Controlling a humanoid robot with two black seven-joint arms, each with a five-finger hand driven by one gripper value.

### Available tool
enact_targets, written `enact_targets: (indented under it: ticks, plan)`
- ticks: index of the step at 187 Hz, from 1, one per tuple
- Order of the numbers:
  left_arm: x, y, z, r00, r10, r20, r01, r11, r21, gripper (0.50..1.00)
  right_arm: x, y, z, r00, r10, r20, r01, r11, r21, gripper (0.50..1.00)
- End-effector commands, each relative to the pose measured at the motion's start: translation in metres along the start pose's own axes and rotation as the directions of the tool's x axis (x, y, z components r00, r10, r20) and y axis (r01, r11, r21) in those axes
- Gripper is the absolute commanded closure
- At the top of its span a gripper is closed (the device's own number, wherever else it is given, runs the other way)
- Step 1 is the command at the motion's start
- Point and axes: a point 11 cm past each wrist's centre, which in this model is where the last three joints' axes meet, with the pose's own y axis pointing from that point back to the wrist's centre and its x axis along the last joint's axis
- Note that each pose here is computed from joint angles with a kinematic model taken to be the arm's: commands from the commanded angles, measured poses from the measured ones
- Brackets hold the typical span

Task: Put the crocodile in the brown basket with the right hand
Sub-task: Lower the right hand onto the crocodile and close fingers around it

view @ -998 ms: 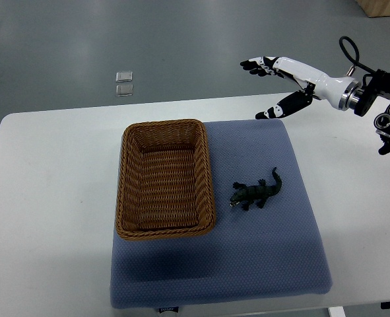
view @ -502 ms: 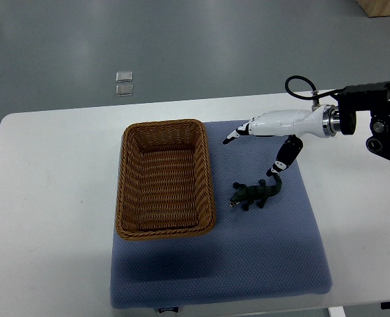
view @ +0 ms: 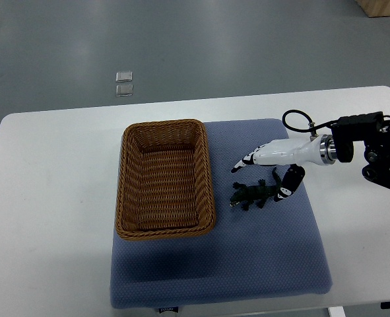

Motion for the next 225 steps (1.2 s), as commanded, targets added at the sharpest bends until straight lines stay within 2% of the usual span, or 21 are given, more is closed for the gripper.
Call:
enact_targets:
  ticks: [1,76,153,184,225]
  plan:
    - [0.000,0.000,0.000,1.000,0.000,0.001,0.000,1.000,0.000,0.500,-0.004,-0.004,-0.002,1.000,0.001,0.002,-0.001,1.000,0.006,0.581]
    - [0.000,0.000,0.000,1.000,0.000,0.001,0.000,1.000,0.000,0.500,-0.022,-0.011,0.004,0.999,0.005,-0.035,-0.006,1.000,-0.028,0.585]
    - [0.000,0.000,0.001,1.000,0.000,0.001,0.000,1.000,-0.002,0.500,-0.022,-0.010,0.006,0.995,0.017,-0.094,-0.021,0.999,-0.041,0.591]
    - [0.000,0.000,0.001,1.000,0.000,0.001,0.000,1.000,-0.002,0.500,-0.027,-0.010,0.006,0.997,0.013,-0.082,-0.016,0.999,-0.040,0.615]
    - [0.000,0.000,0.001,1.000,0.000,0.001,0.000,1.000,-0.002,0.500,-0.031,-0.011,0.007,0.997,0.007,-0.077,-0.010,0.999,-0.043,0.701]
